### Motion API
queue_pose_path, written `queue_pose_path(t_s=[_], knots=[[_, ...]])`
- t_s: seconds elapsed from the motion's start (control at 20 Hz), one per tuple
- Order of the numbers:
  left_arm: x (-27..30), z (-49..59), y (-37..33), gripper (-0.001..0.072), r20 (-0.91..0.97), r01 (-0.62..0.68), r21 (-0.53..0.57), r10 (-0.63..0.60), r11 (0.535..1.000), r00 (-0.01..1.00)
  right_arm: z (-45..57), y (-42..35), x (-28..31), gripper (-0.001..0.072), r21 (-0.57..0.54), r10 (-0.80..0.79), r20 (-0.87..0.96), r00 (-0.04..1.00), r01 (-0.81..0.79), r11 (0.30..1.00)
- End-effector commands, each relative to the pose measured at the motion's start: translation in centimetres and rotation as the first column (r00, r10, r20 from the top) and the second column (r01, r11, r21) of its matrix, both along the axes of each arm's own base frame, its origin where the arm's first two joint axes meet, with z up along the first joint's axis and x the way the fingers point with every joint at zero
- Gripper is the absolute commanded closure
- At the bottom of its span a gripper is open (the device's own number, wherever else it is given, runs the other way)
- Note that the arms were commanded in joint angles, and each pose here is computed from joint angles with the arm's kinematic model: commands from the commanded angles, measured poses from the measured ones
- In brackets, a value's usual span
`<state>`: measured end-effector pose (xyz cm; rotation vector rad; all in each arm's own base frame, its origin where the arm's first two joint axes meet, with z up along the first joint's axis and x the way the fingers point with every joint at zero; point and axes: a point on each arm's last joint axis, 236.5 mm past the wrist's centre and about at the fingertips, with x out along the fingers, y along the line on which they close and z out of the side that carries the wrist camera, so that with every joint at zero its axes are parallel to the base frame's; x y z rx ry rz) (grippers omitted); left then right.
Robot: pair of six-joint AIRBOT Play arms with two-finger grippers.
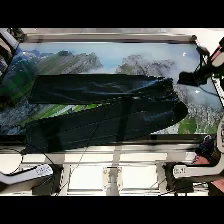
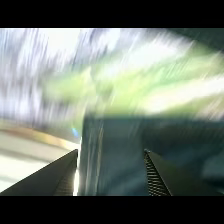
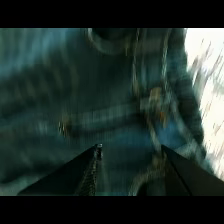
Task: Fold the clothes and pants, and hang the long-sleeved shirts on hangers.
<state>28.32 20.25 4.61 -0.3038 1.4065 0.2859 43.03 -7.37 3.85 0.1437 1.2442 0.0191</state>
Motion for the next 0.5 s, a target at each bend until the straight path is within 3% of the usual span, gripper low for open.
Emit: queue_pose_path(t_s=[0.0, 0.2, 0.35, 0.45], knots=[[-9.4, -4.7, -1.5, 0.0235, -0.086, -0.124, -0.077, 0.117, 0.989, 0.989, -4.4, 1.5, -6.1, 0.0293, 0.015, 0.054, -0.112, 0.992, -0.053, 0.998], [-13.6, -8.8, -4.6, 0.0234, -0.150, 0.094, -0.191, -0.123, 0.977, 0.981, -7.7, 2.7, -10.1, 0.0293, 0.040, 0.082, -0.190, 0.978, -0.076, 0.996], [-13.5, -9.1, -5.0, 0.0234, -0.124, 0.175, -0.205, -0.203, 0.963, 0.971, -7.5, 2.9, -10.8, 0.0293, 0.041, 0.089, -0.191, 0.978, -0.083, 0.996], [-15.3, -9.4, -4.1, 0.0234, -0.206, 0.182, -0.188, -0.220, 0.965, 0.953, -7.1, 2.7, -10.3, 0.0293, 0.031, 0.085, -0.164, 0.983, -0.081, 0.996]])
